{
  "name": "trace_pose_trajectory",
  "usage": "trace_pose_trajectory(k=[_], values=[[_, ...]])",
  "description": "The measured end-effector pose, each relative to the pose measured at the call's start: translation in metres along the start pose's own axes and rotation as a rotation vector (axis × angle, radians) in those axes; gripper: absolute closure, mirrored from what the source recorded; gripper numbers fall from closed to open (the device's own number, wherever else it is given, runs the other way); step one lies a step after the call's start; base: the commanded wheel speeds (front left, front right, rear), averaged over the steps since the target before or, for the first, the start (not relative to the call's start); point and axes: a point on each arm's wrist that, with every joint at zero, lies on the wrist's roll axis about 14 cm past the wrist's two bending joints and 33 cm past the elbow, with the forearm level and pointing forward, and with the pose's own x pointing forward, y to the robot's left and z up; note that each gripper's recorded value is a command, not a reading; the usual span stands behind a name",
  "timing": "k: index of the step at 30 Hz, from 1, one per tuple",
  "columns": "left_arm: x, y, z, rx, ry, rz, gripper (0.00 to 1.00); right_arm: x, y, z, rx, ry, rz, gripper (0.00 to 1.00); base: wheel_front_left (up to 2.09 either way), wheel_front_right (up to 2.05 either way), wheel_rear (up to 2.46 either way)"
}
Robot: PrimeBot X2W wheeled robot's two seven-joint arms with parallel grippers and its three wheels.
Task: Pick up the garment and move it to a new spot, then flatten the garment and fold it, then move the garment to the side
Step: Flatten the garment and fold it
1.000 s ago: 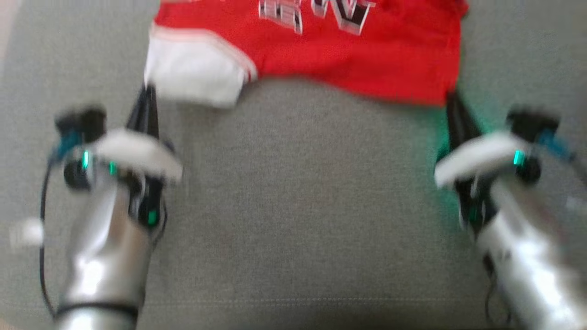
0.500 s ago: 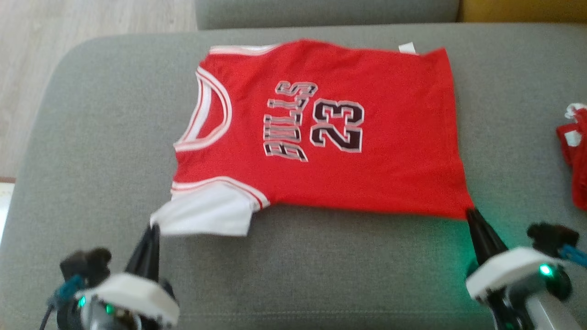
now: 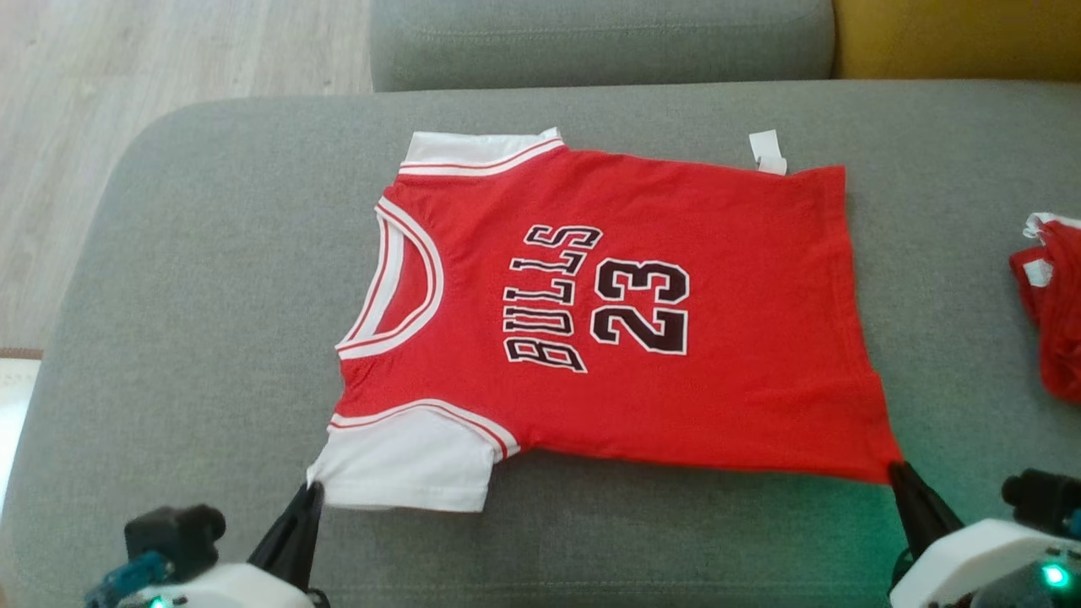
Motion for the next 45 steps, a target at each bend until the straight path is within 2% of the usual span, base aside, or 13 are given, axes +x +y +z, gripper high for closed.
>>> trace_pose_trajectory(k=[6,10,16,24,25,26,27,32,39,45], values=[[0.024,0.001,0.01,0.025,0.019,-0.033,1.0,0.007,-0.006,-0.003,0.011,0.089,-0.03,1.0,0.0,0.0,0.0],[0.048,-0.002,0.022,0.028,0.023,-0.064,1.0,0.019,-0.003,0.008,0.027,0.101,-0.026,1.0,0.0,0.0,0.0],[0.103,-0.009,0.043,0.031,0.037,-0.132,1.0,0.053,0.005,0.048,0.036,0.048,-0.003,1.0,0.0,0.0,0.0],[0.161,-0.009,0.052,0.029,0.039,-0.145,1.0,0.086,0.01,0.063,0.05,0.019,0.013,1.0,0.0,0.0,0.0],[0.166,-0.01,0.051,0.028,0.038,-0.15,1.0,0.089,0.012,0.064,0.059,0.01,0.023,0.84,0.0,0.0,0.0],[0.17,-0.011,0.051,0.026,0.033,-0.155,0.55,0.092,0.015,0.064,0.066,0.0,0.031,0.51,0.0,0.0,0.0],[0.174,-0.012,0.051,0.023,0.019,-0.16,0.0,0.095,0.016,0.065,0.065,-0.013,0.035,0.0,0.0,0.0,0.0],[0.182,-0.015,0.054,0.019,-0.064,-0.168,0.0,0.1,0.028,0.074,0.05,-0.12,0.067,0.0,0.0,0.0,0.0],[0.168,-0.005,0.092,0.142,-0.354,-0.091,0.0,0.082,0.041,0.108,-0.164,-0.389,0.086,0.0,0.0,0.0,0.0],[0.133,0.001,0.071,0.181,-0.37,-0.044,0.0,0.06,0.042,0.099,-0.257,-0.425,0.078,0.0,0.0,0.0,0.0]])
